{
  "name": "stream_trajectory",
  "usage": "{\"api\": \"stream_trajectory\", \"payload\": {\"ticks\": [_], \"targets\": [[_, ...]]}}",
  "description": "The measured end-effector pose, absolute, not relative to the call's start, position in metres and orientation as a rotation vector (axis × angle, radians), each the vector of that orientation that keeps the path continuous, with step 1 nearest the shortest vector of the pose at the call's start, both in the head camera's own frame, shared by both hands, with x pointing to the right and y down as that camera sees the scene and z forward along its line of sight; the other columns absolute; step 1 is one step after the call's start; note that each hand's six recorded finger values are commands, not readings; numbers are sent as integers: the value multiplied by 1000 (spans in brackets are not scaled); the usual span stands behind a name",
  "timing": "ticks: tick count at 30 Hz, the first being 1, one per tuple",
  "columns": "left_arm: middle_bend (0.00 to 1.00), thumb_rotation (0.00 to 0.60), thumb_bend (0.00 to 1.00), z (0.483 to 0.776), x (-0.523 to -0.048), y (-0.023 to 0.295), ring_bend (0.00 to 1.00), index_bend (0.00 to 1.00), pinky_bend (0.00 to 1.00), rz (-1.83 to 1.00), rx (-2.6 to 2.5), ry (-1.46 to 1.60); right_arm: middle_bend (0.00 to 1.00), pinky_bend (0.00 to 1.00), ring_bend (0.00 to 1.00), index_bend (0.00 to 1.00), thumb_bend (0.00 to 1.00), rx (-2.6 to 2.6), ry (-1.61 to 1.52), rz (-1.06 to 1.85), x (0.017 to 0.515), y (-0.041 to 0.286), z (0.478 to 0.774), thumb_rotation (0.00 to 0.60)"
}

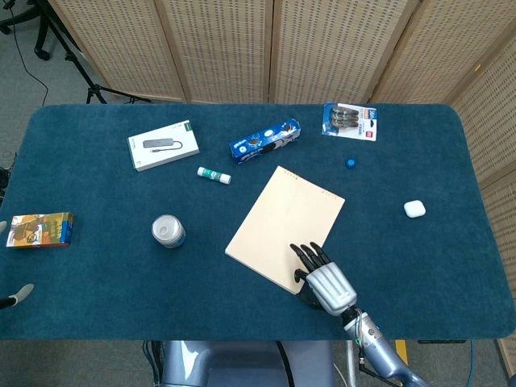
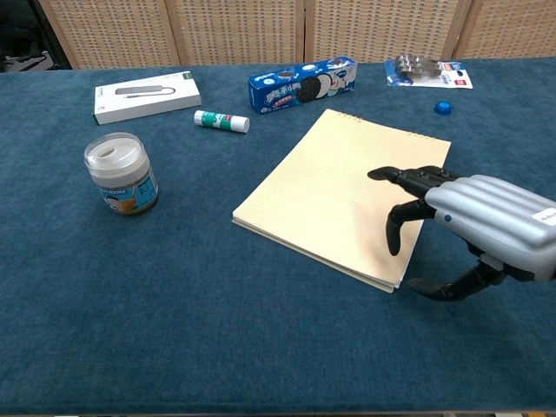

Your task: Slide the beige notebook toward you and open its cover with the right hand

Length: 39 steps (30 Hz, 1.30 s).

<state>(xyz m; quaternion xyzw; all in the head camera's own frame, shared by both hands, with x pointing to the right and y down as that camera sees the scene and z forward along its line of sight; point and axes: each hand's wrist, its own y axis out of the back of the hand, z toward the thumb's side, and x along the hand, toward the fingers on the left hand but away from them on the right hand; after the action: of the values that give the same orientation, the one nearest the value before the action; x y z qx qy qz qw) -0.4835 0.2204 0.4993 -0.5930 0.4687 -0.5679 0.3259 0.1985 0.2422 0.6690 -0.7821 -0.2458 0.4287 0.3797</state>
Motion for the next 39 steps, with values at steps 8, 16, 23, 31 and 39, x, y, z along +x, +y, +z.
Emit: {"api": "stream_trajectory", "payload": {"ticks": [8, 16, 23, 31, 39], "targets": [[0, 600, 0, 498, -485, 220, 0, 0, 0, -1487, -1552, 1236, 0, 0, 0, 458, 337, -2001, -593, 1086, 189, 249, 682, 600], [0, 600, 0, 499, -485, 219, 0, 0, 0, -1486, -1561, 1236, 0, 0, 0, 458, 337, -1999, -608, 1053, 178, 242, 689, 600], [0, 600, 0, 499, -485, 219, 0, 0, 0, -1490, -1561, 1234, 0, 0, 0, 458, 337, -1972, -605, 1047, 176, 238, 692, 600], [0, 600, 0, 499, -485, 219, 0, 0, 0, -1489, -1564, 1235, 0, 0, 0, 458, 337, -1875, -590, 1024, 179, 230, 691, 600], [0, 600, 0, 500, -485, 219, 0, 0, 0, -1489, -1567, 1233, 0, 0, 0, 458, 337, -1779, -586, 1015, 183, 224, 690, 600]]}}
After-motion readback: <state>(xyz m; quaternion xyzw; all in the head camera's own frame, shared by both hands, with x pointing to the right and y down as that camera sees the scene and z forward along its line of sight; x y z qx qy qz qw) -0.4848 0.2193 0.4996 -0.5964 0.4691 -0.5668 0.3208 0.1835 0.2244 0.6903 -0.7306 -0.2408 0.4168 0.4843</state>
